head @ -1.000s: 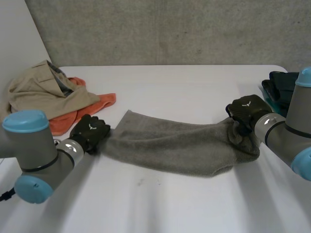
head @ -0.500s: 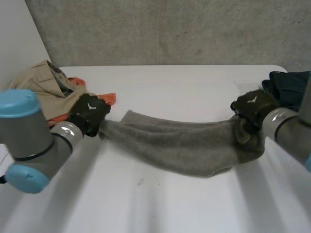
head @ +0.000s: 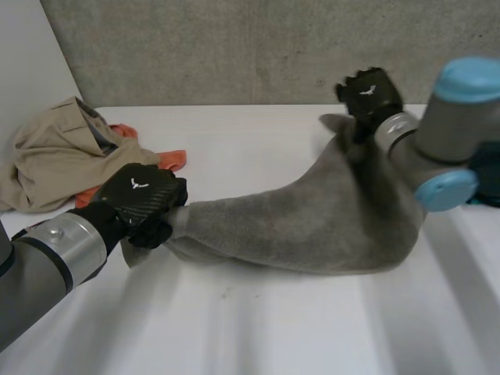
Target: Fold the laundry.
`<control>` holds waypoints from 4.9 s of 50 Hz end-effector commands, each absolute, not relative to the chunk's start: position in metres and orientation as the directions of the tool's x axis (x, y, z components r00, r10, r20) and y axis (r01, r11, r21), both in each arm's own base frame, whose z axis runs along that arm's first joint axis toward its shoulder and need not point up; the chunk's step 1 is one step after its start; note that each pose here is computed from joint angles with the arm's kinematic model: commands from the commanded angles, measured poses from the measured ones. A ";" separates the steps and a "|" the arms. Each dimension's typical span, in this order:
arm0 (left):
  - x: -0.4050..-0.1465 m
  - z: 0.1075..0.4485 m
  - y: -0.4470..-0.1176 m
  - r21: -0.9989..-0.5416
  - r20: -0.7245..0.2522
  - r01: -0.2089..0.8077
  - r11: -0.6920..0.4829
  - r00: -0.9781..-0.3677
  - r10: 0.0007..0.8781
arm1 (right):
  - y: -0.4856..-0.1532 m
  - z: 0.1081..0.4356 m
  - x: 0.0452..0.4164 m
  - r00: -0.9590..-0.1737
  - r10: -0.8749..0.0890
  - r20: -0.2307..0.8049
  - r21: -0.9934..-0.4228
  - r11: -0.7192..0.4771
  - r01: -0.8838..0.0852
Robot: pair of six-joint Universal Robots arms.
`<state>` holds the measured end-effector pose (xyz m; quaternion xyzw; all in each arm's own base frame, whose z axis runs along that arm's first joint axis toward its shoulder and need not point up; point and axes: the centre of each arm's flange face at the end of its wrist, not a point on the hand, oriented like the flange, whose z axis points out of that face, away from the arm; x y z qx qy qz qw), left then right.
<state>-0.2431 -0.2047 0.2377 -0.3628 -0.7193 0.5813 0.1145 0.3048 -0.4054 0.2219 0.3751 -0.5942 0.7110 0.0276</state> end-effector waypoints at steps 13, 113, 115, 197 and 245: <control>-0.259 0.273 -0.217 -0.978 -0.103 0.196 0.075 -0.759 0.643 | -0.328 0.236 0.230 -0.823 -0.470 0.320 -0.873 0.193 -0.449; -0.294 0.392 -0.365 -0.821 -0.284 0.058 -0.568 -0.905 0.318 | -0.388 0.396 0.230 -0.808 -0.002 0.589 -0.722 -0.451 -0.524; -0.292 0.378 -0.361 -0.850 -0.287 0.077 -0.522 -0.898 0.334 | -0.380 0.383 0.228 -0.787 -0.075 0.613 -0.746 -0.385 -0.544; -0.267 0.201 -0.308 -0.966 -0.209 0.255 0.032 -0.851 0.482 | -0.339 0.125 0.143 -0.797 -0.508 0.327 -0.862 0.184 -0.472; -0.296 0.366 -0.361 -0.806 -0.485 0.329 -0.492 -0.844 0.230 | -0.415 0.357 0.186 -0.828 -0.032 0.560 -0.792 -0.313 -0.524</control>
